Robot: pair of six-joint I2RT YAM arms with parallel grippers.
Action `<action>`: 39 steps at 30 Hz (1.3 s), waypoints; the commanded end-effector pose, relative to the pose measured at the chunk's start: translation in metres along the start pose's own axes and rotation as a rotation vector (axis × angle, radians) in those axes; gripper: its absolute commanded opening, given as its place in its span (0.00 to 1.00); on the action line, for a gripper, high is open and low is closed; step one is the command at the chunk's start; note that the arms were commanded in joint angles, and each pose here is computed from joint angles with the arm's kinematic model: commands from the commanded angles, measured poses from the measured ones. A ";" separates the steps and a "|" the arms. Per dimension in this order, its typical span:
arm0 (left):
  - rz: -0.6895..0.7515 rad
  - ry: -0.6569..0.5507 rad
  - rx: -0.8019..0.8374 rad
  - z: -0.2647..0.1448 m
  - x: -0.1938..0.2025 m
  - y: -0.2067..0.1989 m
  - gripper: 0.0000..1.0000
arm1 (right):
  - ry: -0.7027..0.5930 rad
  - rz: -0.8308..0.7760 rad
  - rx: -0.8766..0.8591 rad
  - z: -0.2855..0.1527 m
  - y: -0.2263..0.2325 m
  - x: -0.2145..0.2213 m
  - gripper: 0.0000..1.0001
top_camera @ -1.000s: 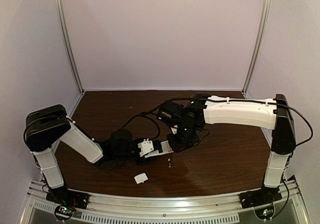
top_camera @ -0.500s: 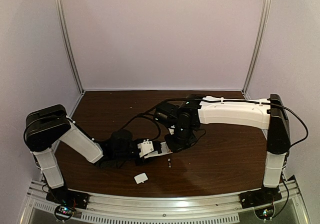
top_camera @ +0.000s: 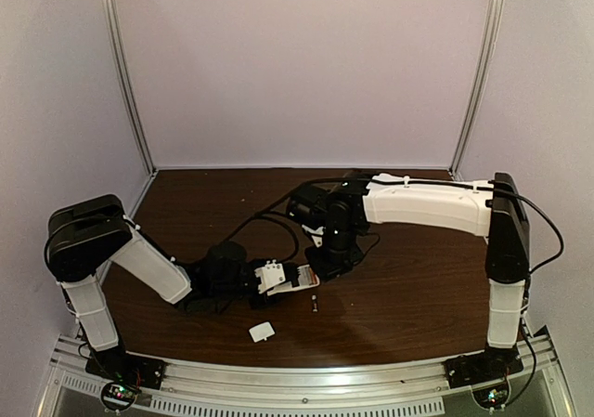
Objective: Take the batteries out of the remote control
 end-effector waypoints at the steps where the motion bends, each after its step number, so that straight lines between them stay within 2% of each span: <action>1: 0.036 -0.129 -0.024 0.001 -0.023 0.007 0.00 | 0.034 -0.001 0.025 0.016 -0.006 -0.007 0.00; 20: 0.038 -0.121 -0.017 0.004 -0.022 0.006 0.00 | 0.108 -0.045 -0.103 0.036 0.008 -0.012 0.00; 26: 0.040 -0.114 -0.019 0.005 -0.021 0.006 0.00 | 0.175 -0.075 -0.257 0.043 0.000 -0.009 0.00; 30: 0.041 -0.111 -0.020 0.005 -0.020 0.006 0.00 | 0.173 -0.049 -0.342 0.047 -0.016 -0.014 0.00; 39: 0.041 -0.107 -0.023 0.006 -0.020 0.006 0.00 | 0.196 -0.034 -0.385 0.064 -0.033 -0.017 0.00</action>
Point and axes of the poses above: each gripper's point midway between its finger pads, its own z axis out along the fingers, its own y axis along the line the jaws close on, x = y × z, the point moved 8 cm from there along -z, back along the fingers, and after that the axes turned 2 degrees about z, right-handed, at the moved point
